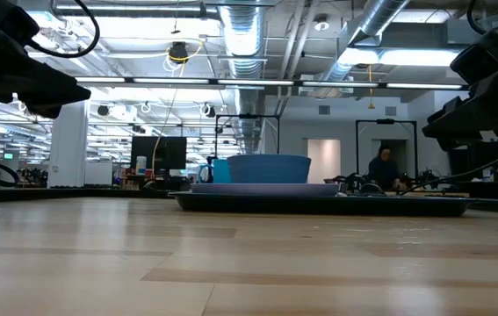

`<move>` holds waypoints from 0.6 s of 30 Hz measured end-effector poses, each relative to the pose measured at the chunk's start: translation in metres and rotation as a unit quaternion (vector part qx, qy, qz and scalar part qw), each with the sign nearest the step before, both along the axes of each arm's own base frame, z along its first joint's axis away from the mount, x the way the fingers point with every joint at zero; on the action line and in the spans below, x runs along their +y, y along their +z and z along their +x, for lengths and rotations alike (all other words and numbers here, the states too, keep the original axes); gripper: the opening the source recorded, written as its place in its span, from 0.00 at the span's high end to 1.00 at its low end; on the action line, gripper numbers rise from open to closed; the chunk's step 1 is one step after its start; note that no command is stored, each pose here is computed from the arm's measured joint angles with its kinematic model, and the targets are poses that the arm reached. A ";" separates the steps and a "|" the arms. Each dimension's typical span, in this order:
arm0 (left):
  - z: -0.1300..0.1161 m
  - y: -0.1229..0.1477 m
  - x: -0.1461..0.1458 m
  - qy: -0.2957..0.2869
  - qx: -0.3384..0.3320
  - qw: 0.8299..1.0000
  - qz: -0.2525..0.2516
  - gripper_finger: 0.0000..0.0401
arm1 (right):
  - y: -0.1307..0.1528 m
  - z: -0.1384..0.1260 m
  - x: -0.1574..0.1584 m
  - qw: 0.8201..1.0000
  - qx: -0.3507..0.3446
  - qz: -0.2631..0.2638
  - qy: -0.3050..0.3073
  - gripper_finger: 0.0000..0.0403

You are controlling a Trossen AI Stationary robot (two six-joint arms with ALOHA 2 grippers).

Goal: Set up tray
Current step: Return to Home Position

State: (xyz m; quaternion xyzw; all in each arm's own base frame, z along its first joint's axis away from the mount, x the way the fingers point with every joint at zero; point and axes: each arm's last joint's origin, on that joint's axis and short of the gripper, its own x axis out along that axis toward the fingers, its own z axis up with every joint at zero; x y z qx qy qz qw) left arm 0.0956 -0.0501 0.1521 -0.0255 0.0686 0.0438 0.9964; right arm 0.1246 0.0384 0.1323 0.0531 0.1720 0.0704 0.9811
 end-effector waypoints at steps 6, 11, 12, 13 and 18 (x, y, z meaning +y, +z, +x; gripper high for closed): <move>0.000 0.000 0.000 0.000 0.000 1.000 -0.002 0.63 | 0.000 0.000 0.000 1.000 0.000 0.000 0.000 0.78; 0.000 0.000 0.000 0.001 0.000 1.000 -0.005 0.63 | 0.000 0.000 0.000 1.000 0.000 0.000 0.000 0.78; 0.000 0.000 0.000 0.001 0.000 1.000 -0.005 0.63 | 0.000 0.000 0.000 1.000 0.000 0.000 0.000 0.78; 0.000 0.000 0.000 0.000 0.000 1.000 -0.004 0.63 | 0.000 0.000 0.000 1.000 0.000 0.000 0.000 0.78; 0.000 0.000 0.000 0.001 0.000 1.000 -0.005 0.63 | 0.000 0.000 0.000 1.000 0.000 0.000 0.000 0.78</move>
